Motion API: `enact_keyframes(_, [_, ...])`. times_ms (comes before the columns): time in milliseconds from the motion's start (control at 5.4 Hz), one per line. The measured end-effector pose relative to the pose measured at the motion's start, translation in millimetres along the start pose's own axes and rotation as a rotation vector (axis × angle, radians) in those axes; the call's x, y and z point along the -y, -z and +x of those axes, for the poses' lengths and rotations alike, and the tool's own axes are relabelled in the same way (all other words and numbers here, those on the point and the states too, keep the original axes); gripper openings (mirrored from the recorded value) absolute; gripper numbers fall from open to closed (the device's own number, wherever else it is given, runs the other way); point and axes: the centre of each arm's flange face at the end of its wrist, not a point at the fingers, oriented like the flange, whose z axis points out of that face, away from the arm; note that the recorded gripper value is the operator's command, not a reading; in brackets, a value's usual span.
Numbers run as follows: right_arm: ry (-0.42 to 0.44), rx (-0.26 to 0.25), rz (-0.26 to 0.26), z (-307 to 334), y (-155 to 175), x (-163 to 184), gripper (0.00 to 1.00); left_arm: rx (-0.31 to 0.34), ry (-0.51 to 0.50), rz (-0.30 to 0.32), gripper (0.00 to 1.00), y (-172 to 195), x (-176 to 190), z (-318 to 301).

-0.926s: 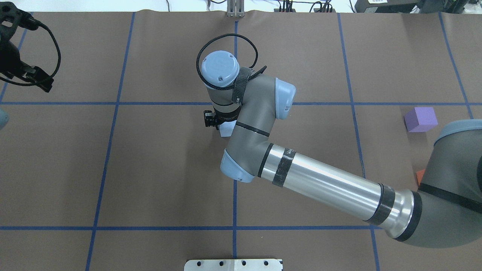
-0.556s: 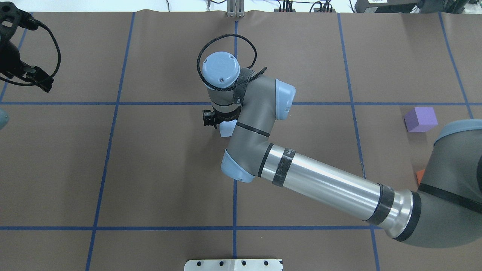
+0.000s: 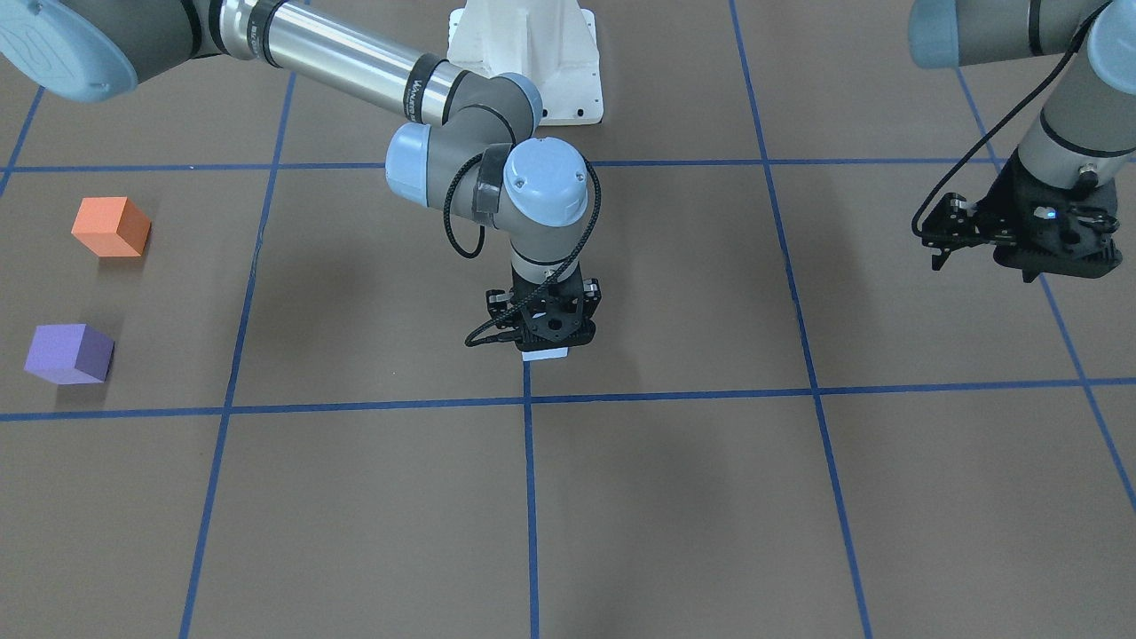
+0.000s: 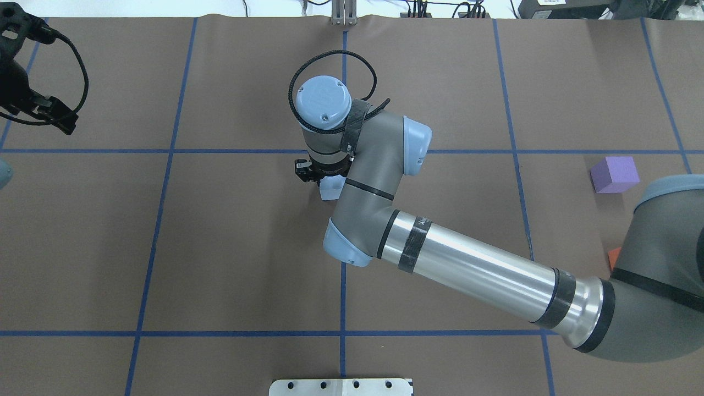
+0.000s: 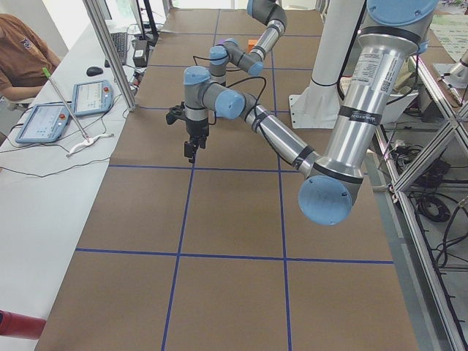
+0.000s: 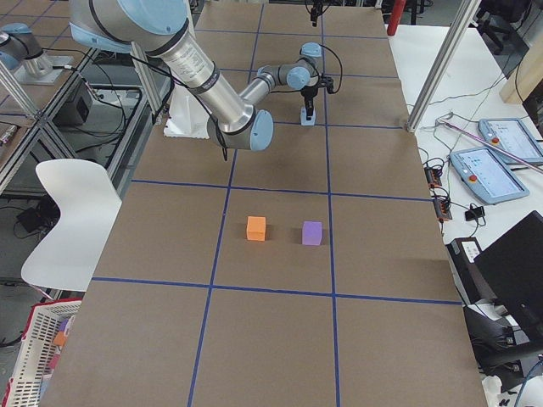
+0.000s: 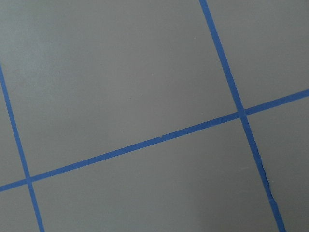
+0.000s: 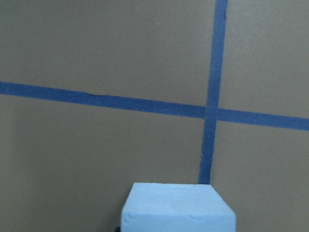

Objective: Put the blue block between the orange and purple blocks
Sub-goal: 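Close the right gripper on the light blue cube and lift it, then carry the cube with the right gripper to the gap between purple and orange cubes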

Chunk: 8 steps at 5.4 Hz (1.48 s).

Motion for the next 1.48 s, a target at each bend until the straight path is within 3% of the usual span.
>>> enact_keyframes(185, [-0.008, 0.022, 0.021, -2.0, 24.1, 3.8, 0.00, -0.001, 0.000, -0.001, 1.00, -0.2, -0.2, -0.1])
enact_keyframes(370, [-0.025, 0.023, 0.042, 1.5, 73.3, 6.8, 0.00, -0.003, 0.000, -0.002, 1.00, -0.1, -0.6, -0.4])
enact_keyframes(741, [-0.053, -0.057, 0.043, 70.4, 162.0, -2.6, 0.00, -0.004, 0.001, -0.002, 1.00, 0.2, -0.8, -0.4])
enact_keyframes(1111, [-0.043, -0.113, 0.039, 204.4, 186.9, -12.7, 0.00, -0.004, 0.001, -0.004, 1.00, 0.2, -1.4, -0.6])
enact_keyframes(1481, [0.019, -0.118, -0.008, 314.4, 192.5, -30.2, 0.00, -0.004, 0.001, -0.003, 1.00, 0.4, -1.6, -0.5])
